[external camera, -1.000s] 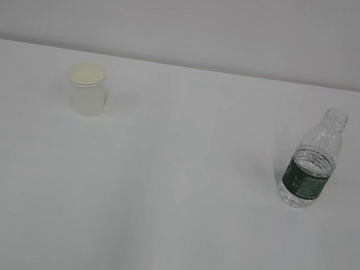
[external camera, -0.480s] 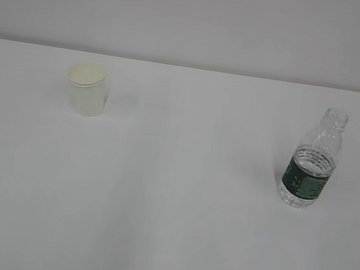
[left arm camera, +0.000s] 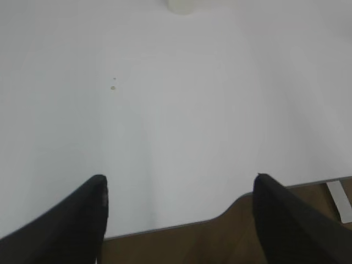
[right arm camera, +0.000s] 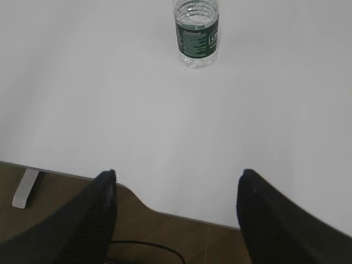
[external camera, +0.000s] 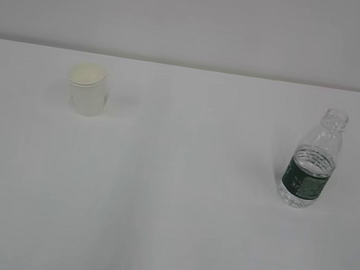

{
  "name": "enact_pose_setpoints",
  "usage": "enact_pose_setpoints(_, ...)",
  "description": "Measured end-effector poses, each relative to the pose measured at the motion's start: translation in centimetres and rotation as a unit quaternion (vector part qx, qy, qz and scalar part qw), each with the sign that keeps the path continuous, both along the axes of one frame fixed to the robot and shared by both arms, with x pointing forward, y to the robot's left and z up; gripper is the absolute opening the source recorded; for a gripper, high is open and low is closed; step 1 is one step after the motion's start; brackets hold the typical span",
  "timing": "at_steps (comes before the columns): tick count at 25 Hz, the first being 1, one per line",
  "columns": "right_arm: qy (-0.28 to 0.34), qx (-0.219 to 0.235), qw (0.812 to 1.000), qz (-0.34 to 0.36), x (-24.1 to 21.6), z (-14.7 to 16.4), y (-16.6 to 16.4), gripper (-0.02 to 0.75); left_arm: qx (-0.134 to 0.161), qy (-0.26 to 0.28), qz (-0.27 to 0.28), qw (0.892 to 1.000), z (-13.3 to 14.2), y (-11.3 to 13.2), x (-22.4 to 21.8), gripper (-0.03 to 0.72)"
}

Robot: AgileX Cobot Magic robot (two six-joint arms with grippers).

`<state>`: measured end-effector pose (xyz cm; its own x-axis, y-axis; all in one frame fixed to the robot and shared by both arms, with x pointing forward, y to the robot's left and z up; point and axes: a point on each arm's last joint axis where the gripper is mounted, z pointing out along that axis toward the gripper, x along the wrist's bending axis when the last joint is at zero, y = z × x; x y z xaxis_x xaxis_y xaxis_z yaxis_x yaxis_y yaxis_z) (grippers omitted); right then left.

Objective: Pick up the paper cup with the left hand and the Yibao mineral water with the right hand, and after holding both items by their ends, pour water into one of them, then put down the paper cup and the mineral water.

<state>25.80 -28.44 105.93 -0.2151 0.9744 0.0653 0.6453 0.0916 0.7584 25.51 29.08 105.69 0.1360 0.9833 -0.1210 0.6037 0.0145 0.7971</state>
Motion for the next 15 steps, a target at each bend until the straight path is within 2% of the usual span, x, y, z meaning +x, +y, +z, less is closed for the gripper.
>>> enact_pose_setpoints(4, -0.004, 0.001, 1.0, -0.001, 0.2, 0.1, 0.0, 0.517, -0.011, 0.018, -0.006, 1.0, 0.0, -0.3, 0.5, 0.593)
enact_pose_setpoints(15, -0.006, 0.003, 1.0, 0.0, 0.2, 0.1, 0.0, 0.517, -0.01, 0.051, -0.006, 0.999, 0.4, -0.5, 1.8, 0.593)
